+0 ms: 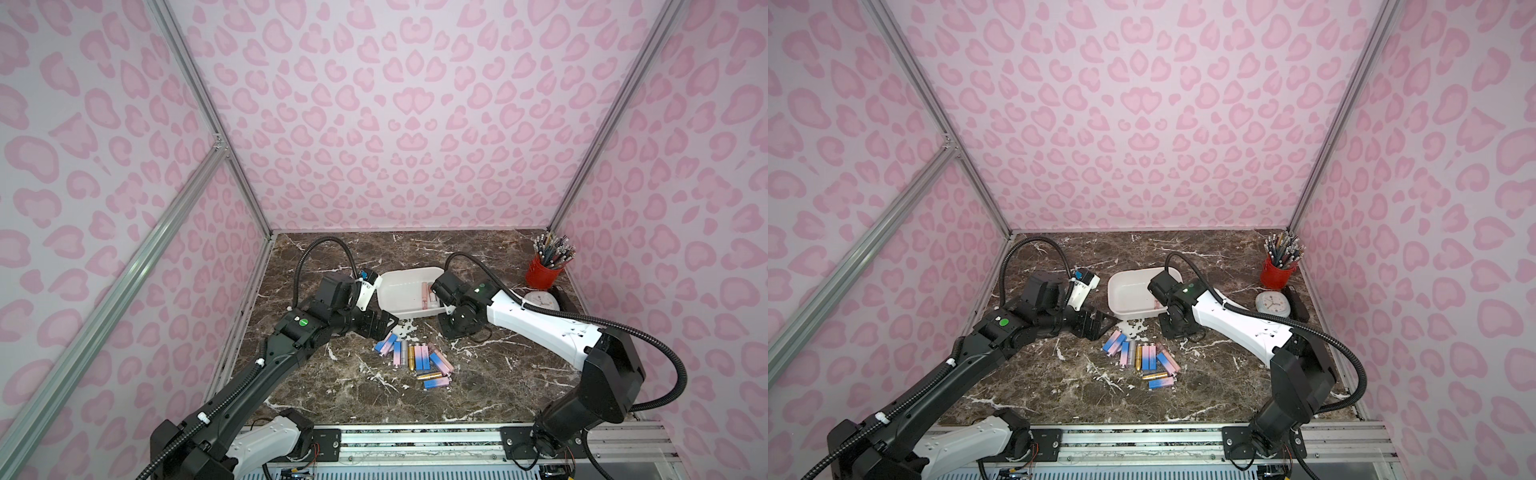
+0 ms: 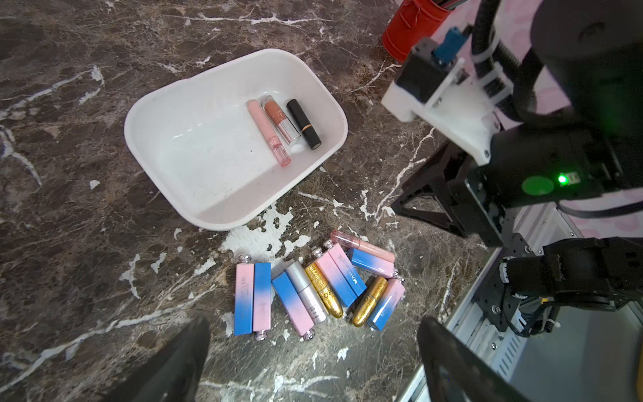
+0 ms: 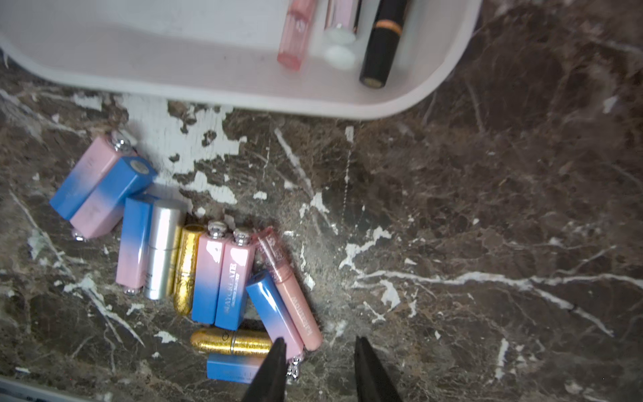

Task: Put the lipstick into the storage box
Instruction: Pick up the lipstick at the center of the board.

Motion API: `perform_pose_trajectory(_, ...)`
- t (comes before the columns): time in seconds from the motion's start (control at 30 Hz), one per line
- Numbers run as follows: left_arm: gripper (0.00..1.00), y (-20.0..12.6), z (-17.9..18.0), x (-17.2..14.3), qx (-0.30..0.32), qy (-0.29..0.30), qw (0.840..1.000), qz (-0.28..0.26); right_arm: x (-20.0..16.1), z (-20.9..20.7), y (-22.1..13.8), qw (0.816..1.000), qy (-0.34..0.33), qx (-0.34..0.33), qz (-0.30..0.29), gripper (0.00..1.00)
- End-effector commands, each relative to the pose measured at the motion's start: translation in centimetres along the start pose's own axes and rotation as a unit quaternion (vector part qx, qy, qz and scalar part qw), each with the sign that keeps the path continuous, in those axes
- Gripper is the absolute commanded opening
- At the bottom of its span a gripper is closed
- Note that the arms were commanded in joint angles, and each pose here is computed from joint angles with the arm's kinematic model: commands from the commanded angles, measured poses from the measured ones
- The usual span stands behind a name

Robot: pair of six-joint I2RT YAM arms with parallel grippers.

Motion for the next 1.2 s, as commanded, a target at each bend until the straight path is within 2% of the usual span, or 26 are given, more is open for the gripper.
perform_pose_trajectory(0.0,0.96,-0.2,0.0,0.0,0.006,-0.011,1.0,0.006,-1.2,0.6,1.2,1.0,-0.003,0.006,-0.007,0.36)
perform_pose_trajectory(0.3,0.96,-0.9,0.1,-0.2,0.023,-0.026,0.999,0.0,-3.1,0.4,3.6,1.0,-0.004,0.023,-0.004,0.35)
perform_pose_trajectory(0.6,0.96,-2.0,0.1,-1.3,0.029,-0.017,0.999,0.0,-3.0,1.2,5.9,1.0,-0.009,0.023,0.006,0.35)
perform_pose_trajectory(1.17,0.96,-3.0,0.4,-3.1,0.044,-0.023,0.999,-0.01,-3.3,0.7,7.8,0.999,-0.018,-0.006,0.029,0.34)
Point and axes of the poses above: each gripper's point midway between its finger pads, its own y axis out along the fingers, its own z axis along the line the jaws close on, x = y × z, the point moved 5 cm from there along -y, back along the fingers, and after that the axes turned 3 degrees about y, right-handed, at the moved point
